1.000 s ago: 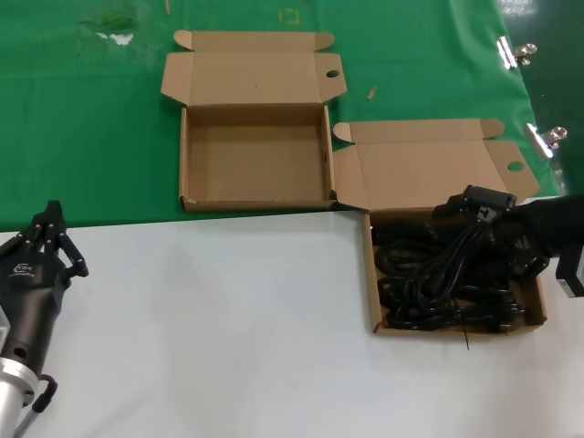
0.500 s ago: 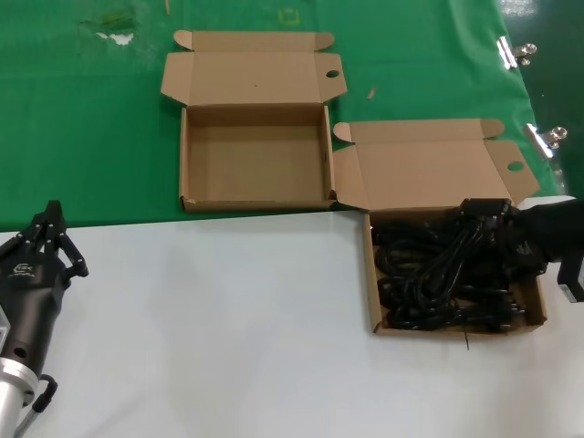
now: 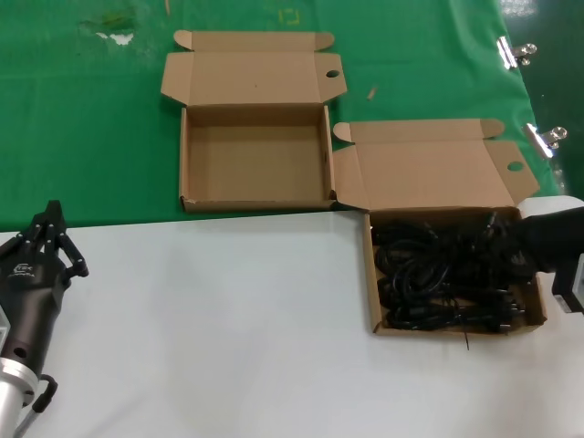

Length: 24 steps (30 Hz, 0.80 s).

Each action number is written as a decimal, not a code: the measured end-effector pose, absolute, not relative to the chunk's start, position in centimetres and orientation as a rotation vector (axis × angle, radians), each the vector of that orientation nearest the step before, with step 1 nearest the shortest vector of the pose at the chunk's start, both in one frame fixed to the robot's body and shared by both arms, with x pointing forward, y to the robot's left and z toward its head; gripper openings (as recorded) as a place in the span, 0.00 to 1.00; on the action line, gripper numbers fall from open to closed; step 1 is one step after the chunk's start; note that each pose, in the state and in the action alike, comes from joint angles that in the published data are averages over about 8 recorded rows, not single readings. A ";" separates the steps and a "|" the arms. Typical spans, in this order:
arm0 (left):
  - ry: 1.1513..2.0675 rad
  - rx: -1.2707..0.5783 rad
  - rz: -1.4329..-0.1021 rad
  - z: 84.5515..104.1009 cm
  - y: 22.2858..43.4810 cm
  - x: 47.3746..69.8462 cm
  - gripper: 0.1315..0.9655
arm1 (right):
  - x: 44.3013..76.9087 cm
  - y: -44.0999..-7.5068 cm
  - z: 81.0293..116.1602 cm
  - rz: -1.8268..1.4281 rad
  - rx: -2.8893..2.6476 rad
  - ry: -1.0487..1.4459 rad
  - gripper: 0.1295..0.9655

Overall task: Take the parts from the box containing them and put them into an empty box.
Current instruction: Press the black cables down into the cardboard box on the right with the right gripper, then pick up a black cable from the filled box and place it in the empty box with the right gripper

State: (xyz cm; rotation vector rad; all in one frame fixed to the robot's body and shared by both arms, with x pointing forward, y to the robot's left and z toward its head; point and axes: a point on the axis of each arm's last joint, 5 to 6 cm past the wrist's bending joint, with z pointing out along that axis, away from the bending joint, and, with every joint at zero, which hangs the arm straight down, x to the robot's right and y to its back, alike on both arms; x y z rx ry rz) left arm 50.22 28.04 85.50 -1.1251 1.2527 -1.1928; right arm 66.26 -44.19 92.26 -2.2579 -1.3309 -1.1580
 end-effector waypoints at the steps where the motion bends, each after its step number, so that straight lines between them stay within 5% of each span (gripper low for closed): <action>1: 1.253 -1.125 -1.193 85.5 28.0 50.2 0.01 | 66.3 -44.2 92.2 -1.156 -2.258 -1.332 0.32; 11: 1.253 -1.125 -1.193 85.5 28.0 50.2 0.01 | 66.2 -44.2 92.1 -1.149 -2.265 -1.335 0.12; 24: 1.253 -1.125 -1.193 85.5 28.0 50.2 0.01 | 65.5 -44.6 94.5 -1.196 -2.277 -1.206 0.05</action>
